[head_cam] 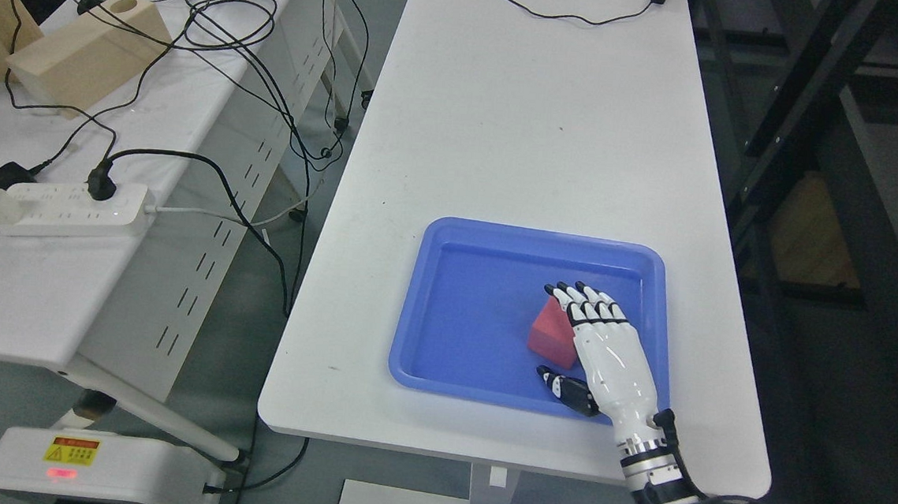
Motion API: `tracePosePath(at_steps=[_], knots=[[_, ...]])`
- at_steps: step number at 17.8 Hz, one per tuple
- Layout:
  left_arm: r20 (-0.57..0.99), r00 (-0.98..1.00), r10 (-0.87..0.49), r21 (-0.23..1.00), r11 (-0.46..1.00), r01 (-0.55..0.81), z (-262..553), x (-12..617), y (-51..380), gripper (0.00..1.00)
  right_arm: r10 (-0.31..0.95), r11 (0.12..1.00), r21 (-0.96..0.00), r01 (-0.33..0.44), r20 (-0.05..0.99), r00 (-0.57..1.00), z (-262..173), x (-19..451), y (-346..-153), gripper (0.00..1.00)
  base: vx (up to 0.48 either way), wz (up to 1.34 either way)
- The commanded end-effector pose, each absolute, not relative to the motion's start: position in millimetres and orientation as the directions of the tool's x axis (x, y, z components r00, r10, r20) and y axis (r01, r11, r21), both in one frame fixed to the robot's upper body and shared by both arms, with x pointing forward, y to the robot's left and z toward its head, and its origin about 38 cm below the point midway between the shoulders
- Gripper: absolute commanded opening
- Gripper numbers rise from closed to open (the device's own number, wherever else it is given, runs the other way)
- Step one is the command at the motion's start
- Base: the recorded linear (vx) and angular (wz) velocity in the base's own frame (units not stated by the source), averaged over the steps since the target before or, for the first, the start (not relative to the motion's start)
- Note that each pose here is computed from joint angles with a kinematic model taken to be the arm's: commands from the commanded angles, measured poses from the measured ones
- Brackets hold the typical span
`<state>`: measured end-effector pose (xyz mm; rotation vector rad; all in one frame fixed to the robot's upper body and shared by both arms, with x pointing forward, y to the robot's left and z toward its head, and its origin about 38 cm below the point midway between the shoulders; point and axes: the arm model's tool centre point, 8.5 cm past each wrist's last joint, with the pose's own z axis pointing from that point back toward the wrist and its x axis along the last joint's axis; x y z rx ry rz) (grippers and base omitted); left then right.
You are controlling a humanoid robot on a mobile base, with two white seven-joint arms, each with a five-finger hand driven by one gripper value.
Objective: Pick pink block from left shelf to tray
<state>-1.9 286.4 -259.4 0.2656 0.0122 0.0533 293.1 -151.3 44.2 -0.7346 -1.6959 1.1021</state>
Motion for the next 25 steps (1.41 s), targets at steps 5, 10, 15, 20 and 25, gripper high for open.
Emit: tracePosePath(at_steps=[5, 10, 15, 20, 25], knots=[[0.043, 0.998, 0.05, 0.276, 0.959, -0.06, -258.0, 23.0, 297.2, 1.0, 0.479, 0.85, -0.506, -0.144, 0.858, -0.186, 50.4, 311.5, -210.6, 0.99, 0.0, 0.0], [0.043, 0.998, 0.05, 0.276, 0.959, -0.06, -258.0, 23.0, 297.2, 1.0, 0.225, 0.956, -0.256, -0.145, 0.954, -0.198, 60.1, 312.8, -238.2, 1.0, -0.021, 0.0], [0.043, 0.998, 0.05, 0.276, 0.959, -0.06, -258.0, 23.0, 297.2, 1.0, 0.13, 0.977, -0.185, -0.104, 0.909, -0.396, 83.0, 306.5, -246.6, 1.0, -0.079, 0.0], [0.043, 0.998, 0.05, 0.276, 0.959, -0.06, -258.0, 23.0, 297.2, 1.0, 0.079, 0.987, -0.144, -0.07, 0.82, -0.567, 102.0, 296.6, -252.9, 0.99, -0.108, 0.0], [0.043, 0.998, 0.05, 0.276, 0.959, -0.06, -258.0, 23.0, 297.2, 1.0, 0.047, 0.997, -0.079, -0.025, 0.783, -0.62, 109.2, 292.0, -268.7, 1.0, -0.105, 0.0]])
